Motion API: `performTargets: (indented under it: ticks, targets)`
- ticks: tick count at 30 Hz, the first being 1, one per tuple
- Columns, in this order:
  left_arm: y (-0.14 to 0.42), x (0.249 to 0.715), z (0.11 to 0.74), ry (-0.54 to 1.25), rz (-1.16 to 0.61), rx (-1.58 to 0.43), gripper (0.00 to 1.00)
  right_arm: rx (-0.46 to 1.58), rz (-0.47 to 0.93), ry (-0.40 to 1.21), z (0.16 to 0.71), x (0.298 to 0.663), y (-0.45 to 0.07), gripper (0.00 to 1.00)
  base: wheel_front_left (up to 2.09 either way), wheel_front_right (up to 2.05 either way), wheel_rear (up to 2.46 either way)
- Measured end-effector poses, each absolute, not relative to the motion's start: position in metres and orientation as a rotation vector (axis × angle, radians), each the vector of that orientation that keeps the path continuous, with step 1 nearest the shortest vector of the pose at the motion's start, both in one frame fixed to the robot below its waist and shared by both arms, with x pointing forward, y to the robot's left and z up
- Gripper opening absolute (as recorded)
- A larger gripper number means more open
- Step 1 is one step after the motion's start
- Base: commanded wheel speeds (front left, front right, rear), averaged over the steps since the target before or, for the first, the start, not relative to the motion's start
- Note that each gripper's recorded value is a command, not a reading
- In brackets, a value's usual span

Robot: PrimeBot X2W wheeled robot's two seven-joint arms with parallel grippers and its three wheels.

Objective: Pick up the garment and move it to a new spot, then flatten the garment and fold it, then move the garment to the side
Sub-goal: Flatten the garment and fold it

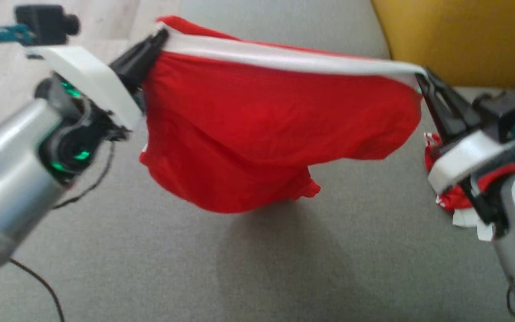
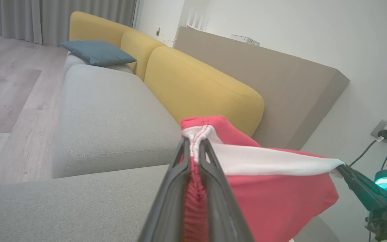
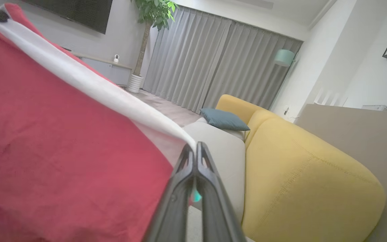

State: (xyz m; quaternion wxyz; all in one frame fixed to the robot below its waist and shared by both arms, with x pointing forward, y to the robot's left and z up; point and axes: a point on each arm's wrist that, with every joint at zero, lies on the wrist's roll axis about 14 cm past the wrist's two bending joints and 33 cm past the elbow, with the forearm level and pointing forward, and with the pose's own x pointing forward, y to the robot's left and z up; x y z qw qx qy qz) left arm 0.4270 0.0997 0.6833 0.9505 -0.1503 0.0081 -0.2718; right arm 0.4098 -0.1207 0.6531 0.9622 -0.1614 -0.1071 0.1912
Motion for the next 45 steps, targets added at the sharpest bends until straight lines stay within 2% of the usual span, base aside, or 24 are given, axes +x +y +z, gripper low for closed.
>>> performTargets:
  ticks: [4, 8, 11, 18, 21, 25, 29, 33, 39, 45]
  targets:
    - [0.104, 0.447, 0.677, 0.075, -0.532, -0.322, 0.0, -0.333, 0.396, -0.206, 0.666, 0.432, -0.118, 0.0, 0.0, 0.0, 0.0]
    - [0.105, 0.487, 0.678, 0.089, -0.509, -0.305, 0.0, -0.313, 0.37, -0.2, 0.691, 0.48, -0.124, 0.0, 0.0, 0.0, 0.0]
    - [0.106, 0.534, 0.7, 0.034, -0.484, -0.29, 0.0, -0.222, 0.335, -0.174, 0.708, 0.53, -0.13, 0.0, 0.0, 0.0, 0.0]
    - [0.093, 0.633, 0.72, -0.155, -0.436, -0.304, 0.0, -0.332, 0.227, -0.281, 0.735, 0.629, -0.147, 0.0, 0.0, 0.0, 0.0]
    - [0.086, 0.659, 0.706, -0.201, -0.425, -0.336, 0.0, -0.331, 0.204, -0.322, 0.726, 0.656, -0.151, 0.0, 0.0, 0.0, 0.0]
    - [0.081, 0.678, 0.669, -0.169, -0.435, -0.382, 0.0, -0.299, 0.208, -0.296, 0.685, 0.677, -0.148, 0.0, 0.0, 0.0, 0.0]
    - [0.078, 0.68, 0.628, -0.101, -0.439, -0.383, 0.0, -0.279, 0.224, -0.18, 0.626, 0.687, -0.144, 0.0, 0.0, 0.0, 0.0]
    - [0.081, 0.672, 0.577, -0.006, -0.415, -0.394, 0.0, -0.255, 0.24, -0.038, 0.56, 0.68, -0.141, 0.0, 0.0, 0.0, 0.0]
    - [0.072, 0.627, 0.518, 0.13, -0.425, -0.47, 0.0, -0.214, 0.255, 0.187, 0.47, 0.633, -0.143, 0.0, 0.0, 0.0, 0.0]
    - [0.07, 0.575, 0.495, 0.202, -0.462, -0.476, 0.0, -0.253, 0.302, 0.261, 0.449, 0.592, -0.138, 0.0, 0.0, 0.0, 0.0]
